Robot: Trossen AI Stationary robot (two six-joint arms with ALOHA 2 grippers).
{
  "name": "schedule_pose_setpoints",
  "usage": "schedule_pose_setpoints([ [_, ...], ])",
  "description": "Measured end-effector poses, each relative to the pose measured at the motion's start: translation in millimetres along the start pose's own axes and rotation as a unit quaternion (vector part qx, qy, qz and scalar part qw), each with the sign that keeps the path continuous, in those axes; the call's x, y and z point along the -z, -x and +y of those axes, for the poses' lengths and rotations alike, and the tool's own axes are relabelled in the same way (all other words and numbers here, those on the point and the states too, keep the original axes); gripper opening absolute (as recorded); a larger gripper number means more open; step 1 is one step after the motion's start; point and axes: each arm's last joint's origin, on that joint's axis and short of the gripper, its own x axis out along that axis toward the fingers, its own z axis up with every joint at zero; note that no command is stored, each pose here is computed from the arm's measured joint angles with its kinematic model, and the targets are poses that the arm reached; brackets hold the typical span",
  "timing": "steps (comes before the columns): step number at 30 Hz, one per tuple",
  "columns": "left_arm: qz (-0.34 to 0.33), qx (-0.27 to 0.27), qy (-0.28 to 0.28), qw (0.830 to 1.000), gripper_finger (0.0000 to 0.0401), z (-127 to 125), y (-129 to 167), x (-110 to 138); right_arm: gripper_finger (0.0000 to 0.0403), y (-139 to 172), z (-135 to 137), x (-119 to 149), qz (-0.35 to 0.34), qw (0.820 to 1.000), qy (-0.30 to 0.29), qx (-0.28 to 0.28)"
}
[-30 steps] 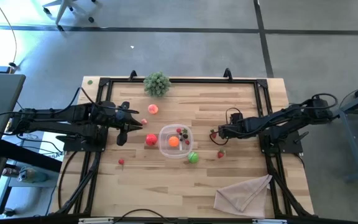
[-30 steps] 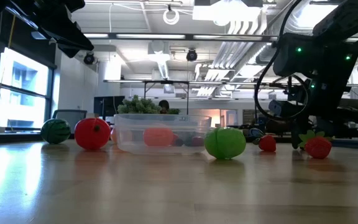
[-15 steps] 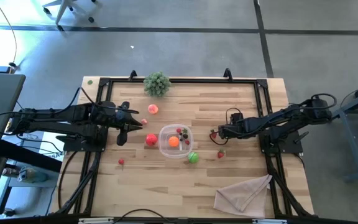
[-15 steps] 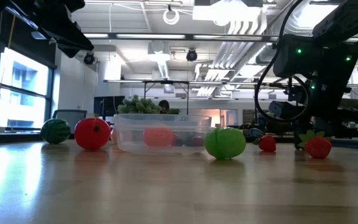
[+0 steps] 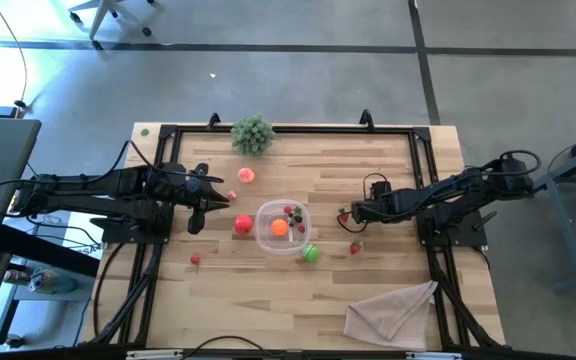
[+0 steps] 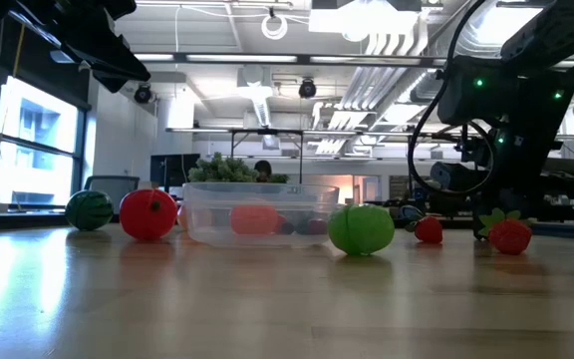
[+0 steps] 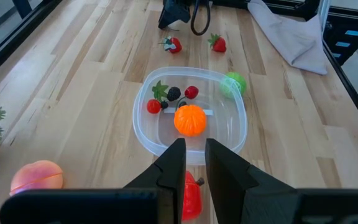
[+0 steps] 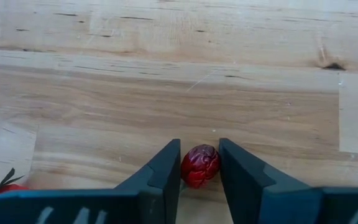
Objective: Pick and placing Produce into tupperware
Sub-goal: Put the shrivelled cherry into the transparent bin
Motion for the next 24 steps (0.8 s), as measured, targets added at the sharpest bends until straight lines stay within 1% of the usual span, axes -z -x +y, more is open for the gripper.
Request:
schedule_pose_setpoints([
  [7, 0.0, 0.0, 0.0, 1.0, 0.0051, 0, 0, 0, 0.009, 0, 0, 0, -0.002, 1.0, 0.004, 0.0],
  [11, 0.0, 0.0, 0.0, 1.0, 0.0051, 0, 0, 0, 0.009, 2, 3, -1, -0.003, 1.0, 0.024, -0.005],
  [13, 0.0, 0.0, 0.0, 1.0, 0.0051, 0, 0, 0, 0.009, 7, 12, -5, -0.013, 0.999, 0.03, -0.024],
  [16, 0.0, 0.0, 0.0, 1.0, 0.0051, 0, 0, 0, 0.009, 15, 23, -11, -0.027, 0.997, 0.055, -0.036],
  [19, 0.0, 0.0, 0.0, 1.0, 0.0051, 0, 0, 0, 0.009, 29, 40, -20, -0.047, 0.994, 0.078, -0.065],
  [22, 0.0, 0.0, 0.0, 1.0, 0.0051, 0, 0, 0, 0.009, 46, 58, -32, -0.071, 0.988, 0.107, -0.092],
  [24, 0.0, 0.0, 0.0, 1.0, 0.0051, 0, 0, 0, 0.009, 61, 72, -41, -0.092, 0.98, 0.134, -0.115],
])
